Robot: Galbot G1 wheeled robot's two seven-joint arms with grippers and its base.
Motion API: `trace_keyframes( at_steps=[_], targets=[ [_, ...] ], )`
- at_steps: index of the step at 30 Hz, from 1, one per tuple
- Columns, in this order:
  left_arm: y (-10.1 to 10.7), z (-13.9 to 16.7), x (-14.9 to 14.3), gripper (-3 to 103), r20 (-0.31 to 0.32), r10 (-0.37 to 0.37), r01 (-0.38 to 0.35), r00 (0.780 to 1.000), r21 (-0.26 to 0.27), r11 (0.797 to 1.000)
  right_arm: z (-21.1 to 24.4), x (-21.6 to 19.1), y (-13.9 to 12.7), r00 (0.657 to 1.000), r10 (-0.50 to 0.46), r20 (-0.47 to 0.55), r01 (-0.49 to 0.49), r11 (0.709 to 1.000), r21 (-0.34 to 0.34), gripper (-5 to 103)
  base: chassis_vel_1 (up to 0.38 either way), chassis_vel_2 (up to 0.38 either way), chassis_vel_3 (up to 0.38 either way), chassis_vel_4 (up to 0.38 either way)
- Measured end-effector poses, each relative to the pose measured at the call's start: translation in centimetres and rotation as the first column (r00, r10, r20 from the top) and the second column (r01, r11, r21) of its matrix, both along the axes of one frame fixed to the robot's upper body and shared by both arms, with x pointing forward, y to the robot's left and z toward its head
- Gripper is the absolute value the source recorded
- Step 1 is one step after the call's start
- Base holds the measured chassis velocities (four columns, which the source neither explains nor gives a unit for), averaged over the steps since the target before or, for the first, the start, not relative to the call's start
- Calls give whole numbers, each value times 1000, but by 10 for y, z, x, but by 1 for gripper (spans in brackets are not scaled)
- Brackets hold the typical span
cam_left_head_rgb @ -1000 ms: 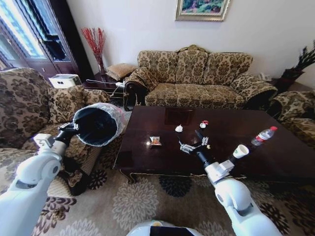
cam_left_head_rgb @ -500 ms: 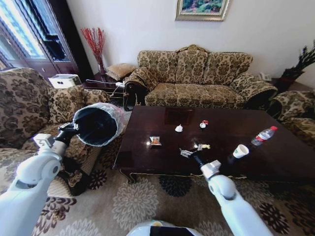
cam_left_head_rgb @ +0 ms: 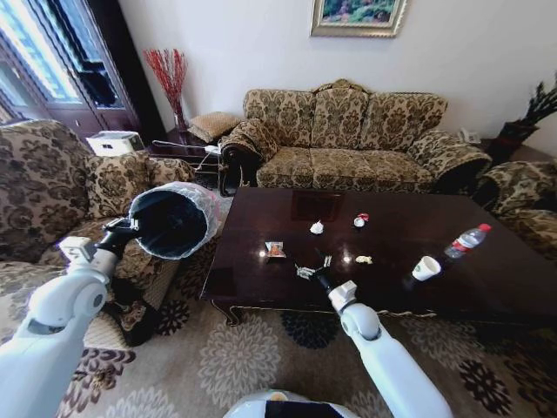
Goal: Move to the front of the table and place the trash on the table into the trash bin.
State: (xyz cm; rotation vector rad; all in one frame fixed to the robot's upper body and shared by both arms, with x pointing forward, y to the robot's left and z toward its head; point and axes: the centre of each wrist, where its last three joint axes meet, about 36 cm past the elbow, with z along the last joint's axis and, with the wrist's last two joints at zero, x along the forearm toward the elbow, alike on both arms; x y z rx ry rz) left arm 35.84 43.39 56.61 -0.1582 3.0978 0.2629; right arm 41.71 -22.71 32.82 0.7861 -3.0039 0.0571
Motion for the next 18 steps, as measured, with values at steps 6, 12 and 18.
trace_keyframes(
  at_steps=[6, 12, 18],
  targets=[
    [0, 0, 0, 0, 0, 0, 0, 1000, 0, 1000, 0, 0, 4, 1000, 6, 2, -6, 1000, -1, 100, -7, 10, 14, -10],
    [0, 0, 0, 0, 0, 0, 0, 1000, 0, 1000, -3, 2, 8, 1000, 4, 8, -4, 1000, -8, 100, -90, 97, 103, -94],
    [0, 0, 0, 0, 0, 0, 0, 1000, 0, 1000, -16, -7, 16, 1000, 10, -20, -10, 1000, -18, 100, -97, 69, 81, -83]
  ],
)
